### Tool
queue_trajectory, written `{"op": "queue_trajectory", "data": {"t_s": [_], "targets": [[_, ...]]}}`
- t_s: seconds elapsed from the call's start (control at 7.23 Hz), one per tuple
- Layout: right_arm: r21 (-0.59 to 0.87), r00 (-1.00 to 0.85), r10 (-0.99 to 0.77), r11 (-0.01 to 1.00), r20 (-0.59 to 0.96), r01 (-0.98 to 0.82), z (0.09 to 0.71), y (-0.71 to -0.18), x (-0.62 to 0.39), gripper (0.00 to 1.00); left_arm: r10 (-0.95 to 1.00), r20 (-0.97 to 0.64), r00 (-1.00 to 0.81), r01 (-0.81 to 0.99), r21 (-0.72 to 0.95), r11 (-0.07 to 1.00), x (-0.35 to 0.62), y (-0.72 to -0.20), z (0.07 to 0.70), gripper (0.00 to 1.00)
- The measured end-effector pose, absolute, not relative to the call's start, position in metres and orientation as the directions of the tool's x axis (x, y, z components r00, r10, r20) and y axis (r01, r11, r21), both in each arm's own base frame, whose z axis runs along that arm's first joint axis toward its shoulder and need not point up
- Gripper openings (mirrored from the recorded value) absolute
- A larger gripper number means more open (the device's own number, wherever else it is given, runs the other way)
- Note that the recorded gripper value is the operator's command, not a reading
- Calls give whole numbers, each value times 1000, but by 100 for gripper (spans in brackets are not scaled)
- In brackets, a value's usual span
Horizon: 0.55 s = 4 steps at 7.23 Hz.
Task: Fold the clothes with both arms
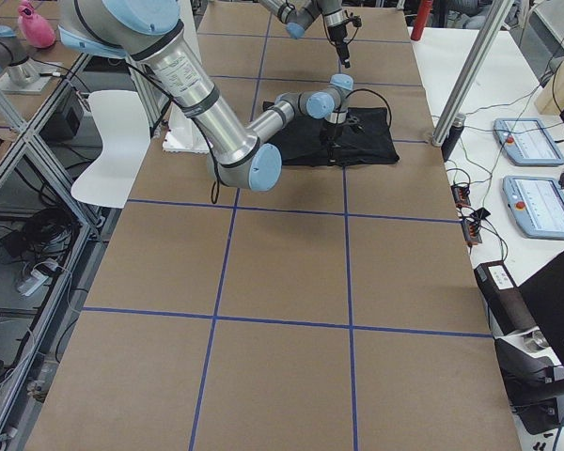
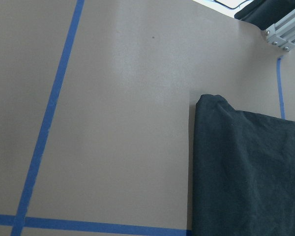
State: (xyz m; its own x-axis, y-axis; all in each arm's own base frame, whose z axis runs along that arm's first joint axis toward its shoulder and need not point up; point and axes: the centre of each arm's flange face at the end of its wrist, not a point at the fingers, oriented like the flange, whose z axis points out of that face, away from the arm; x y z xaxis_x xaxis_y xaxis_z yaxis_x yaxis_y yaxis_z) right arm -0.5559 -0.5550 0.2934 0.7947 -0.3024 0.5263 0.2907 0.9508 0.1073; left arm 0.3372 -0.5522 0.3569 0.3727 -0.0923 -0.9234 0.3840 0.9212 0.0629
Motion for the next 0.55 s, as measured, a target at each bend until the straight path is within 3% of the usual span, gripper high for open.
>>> {"op": "queue_trajectory", "data": {"t_s": [0.55], "targets": [[59, 805, -264, 959, 532, 276, 342, -572, -511, 99, -87, -926, 368, 384, 67, 921, 339, -552, 352, 100]]}}
